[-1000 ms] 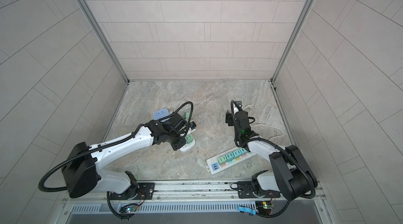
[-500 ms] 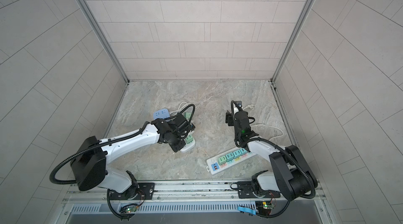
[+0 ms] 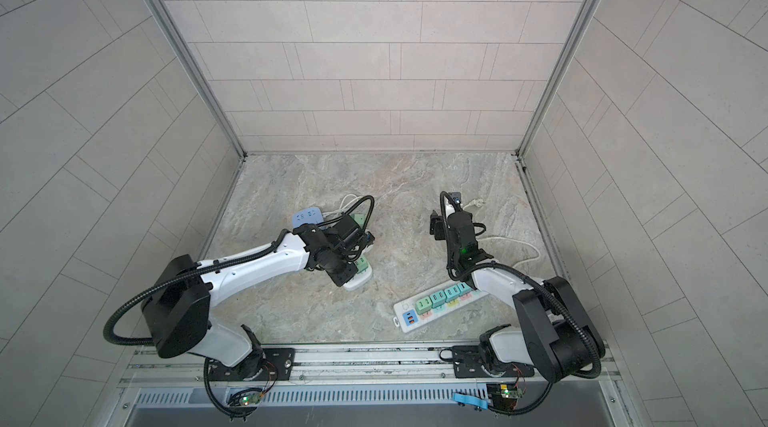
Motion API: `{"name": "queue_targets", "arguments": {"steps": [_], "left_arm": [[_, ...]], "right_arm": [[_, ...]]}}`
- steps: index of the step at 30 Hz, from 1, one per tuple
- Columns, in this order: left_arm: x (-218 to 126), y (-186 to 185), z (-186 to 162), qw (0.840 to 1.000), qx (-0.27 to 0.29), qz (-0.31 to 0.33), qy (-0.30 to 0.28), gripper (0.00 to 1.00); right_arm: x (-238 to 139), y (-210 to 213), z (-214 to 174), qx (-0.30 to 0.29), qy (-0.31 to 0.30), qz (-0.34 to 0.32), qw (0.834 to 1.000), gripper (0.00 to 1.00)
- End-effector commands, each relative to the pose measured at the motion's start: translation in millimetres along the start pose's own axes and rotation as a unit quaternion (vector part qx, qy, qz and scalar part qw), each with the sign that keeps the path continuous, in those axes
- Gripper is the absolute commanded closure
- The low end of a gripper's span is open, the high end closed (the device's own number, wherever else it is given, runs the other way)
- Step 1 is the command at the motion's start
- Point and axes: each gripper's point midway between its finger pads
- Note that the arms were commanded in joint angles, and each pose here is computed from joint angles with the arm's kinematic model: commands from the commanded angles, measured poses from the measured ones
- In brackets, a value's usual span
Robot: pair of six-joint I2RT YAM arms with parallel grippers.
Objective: Insert the plug
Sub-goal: 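Press the teal adapter down into the white square socket with the left gripper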
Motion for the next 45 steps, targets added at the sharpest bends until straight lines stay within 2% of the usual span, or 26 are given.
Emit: {"name": "queue_targets", "arguments": {"steps": [1, 8, 21, 33, 45], "left_arm": [[3, 4, 8, 1.000, -0.006, 0.009, -0.007, 1.00], [11, 7, 4, 1.000, -0.002, 0.018, 0.010, 1.00], [3, 17, -4, 0.999, -0.008, 0.045, 0.029, 1.00], [17, 5, -1, 0.999, -0.012, 0.014, 0.035, 1.00], [36, -4, -14, 0.998, -0.026, -0.016, 0.050, 0.99]], "right_arm": [[-3, -4, 8, 0.010, -0.015, -0.007, 1.000, 0.20], [-3, -4, 8, 0.010, -0.015, -0.006, 1.000, 0.20], [-4, -4, 7, 0.011, -0.014, -0.006, 1.000, 0.19], [-4, -4, 7, 0.011, -0.015, -0.008, 1.000, 0.19], [-4, -4, 7, 0.011, -0.016, -0.007, 1.000, 0.19]]}}
Point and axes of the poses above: each gripper's point midway between its finger pads, its own x axis out along the fingers, its own y axis along the line the jaws close on, z = x × y, and after that the axes turned 12 degrees about -x, right-handed
